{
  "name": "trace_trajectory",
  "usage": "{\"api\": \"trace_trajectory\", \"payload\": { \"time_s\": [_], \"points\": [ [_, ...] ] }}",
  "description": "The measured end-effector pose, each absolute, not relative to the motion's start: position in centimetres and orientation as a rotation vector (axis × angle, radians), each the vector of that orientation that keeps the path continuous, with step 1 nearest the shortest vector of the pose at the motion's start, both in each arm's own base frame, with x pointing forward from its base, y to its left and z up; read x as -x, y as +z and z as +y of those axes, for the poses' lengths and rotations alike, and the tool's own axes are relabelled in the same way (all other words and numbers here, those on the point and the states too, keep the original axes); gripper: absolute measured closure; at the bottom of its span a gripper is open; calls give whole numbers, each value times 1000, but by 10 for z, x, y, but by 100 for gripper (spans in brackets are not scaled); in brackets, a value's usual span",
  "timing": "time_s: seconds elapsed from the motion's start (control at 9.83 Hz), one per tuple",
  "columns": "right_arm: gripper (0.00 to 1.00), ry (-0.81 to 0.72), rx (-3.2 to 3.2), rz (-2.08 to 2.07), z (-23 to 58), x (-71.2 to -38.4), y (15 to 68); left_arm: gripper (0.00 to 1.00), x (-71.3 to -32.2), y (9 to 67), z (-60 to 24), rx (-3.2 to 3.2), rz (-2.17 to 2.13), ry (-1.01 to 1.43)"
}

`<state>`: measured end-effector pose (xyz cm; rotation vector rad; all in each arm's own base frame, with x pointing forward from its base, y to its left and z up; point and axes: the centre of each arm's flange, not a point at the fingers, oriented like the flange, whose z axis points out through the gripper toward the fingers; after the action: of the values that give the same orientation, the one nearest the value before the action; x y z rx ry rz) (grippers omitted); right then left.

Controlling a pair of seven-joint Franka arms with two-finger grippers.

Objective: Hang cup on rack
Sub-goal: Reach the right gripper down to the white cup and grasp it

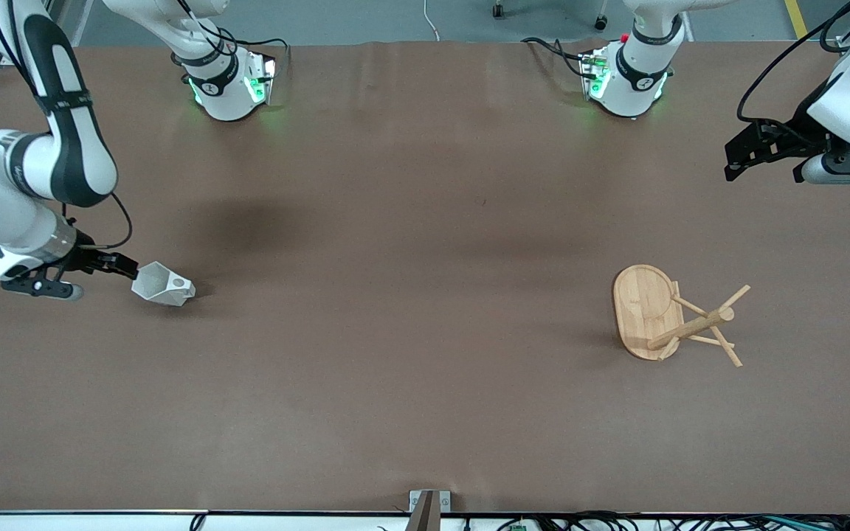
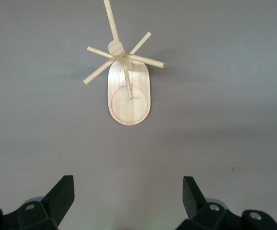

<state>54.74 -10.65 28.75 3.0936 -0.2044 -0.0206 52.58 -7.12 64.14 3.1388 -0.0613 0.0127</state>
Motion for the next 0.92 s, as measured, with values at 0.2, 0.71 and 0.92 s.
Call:
{"api": "trace_trajectory", "payload": {
  "time_s": [0.2,0.71,0.92],
  "points": [
    [0,-17,-3085,-195,-106,-550,259,0,-526,641,-71,-3139,-62,9],
    [17,-26,-3111,-262,-104,-550,236,0,-520,637,-78,-3119,-78,-64],
    [37,-25,-3112,-251,-104,-550,236,0,-520,637,-80,-3097,-73,-68]
  ]
}}
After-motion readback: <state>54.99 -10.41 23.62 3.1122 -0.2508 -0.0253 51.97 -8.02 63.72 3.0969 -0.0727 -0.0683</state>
